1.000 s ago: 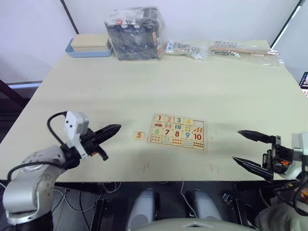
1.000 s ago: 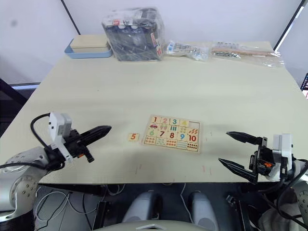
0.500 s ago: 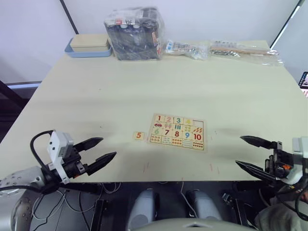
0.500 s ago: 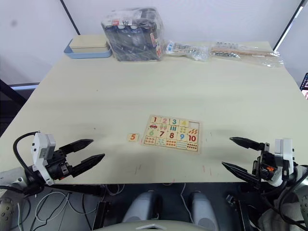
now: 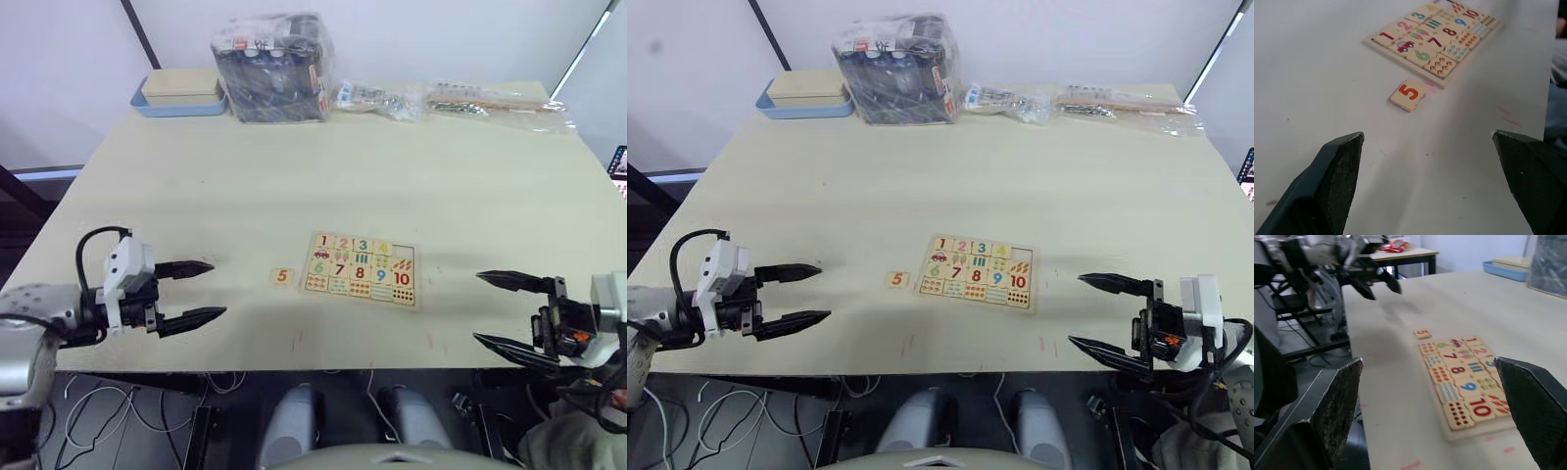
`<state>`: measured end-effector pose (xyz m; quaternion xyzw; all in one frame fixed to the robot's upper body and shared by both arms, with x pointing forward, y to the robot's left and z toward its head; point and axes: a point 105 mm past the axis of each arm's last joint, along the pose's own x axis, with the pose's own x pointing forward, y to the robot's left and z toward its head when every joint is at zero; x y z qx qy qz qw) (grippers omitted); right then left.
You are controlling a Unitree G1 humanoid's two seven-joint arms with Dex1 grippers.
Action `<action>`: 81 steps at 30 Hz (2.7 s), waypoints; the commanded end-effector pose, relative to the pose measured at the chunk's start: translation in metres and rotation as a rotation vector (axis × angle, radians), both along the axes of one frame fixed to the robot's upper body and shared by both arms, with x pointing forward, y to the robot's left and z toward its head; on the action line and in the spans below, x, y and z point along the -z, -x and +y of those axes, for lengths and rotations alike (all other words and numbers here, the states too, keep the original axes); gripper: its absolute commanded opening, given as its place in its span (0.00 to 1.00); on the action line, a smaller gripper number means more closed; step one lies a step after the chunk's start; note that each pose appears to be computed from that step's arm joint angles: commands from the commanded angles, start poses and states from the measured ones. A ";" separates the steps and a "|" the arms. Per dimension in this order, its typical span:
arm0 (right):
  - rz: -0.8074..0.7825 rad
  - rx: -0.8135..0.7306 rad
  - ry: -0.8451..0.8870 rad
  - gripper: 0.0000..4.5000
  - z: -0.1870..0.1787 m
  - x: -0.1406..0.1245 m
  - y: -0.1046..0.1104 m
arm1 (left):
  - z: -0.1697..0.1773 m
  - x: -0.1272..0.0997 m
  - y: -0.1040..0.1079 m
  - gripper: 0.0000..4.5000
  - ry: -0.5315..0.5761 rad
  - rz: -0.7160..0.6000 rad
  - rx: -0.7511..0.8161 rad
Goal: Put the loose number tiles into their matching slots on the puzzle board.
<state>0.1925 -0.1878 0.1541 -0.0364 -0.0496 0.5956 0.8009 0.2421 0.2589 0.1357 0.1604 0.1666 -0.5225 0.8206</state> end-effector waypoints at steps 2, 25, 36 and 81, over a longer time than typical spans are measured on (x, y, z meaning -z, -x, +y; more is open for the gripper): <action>-0.036 -0.065 0.010 1.00 0.007 -0.010 0.005 | 0.000 0.001 -0.010 0.98 -0.095 0.009 0.133; -0.047 0.011 0.029 1.00 0.004 -0.010 0.010 | -0.055 0.035 -0.077 0.70 -0.246 0.014 0.396; -0.050 0.036 0.032 1.00 0.002 -0.008 0.009 | -0.059 0.034 -0.077 0.48 -0.235 -0.023 0.422; -0.088 0.305 -0.016 1.00 -0.029 -0.003 0.021 | -0.178 -0.084 -0.097 0.21 -0.433 0.025 0.352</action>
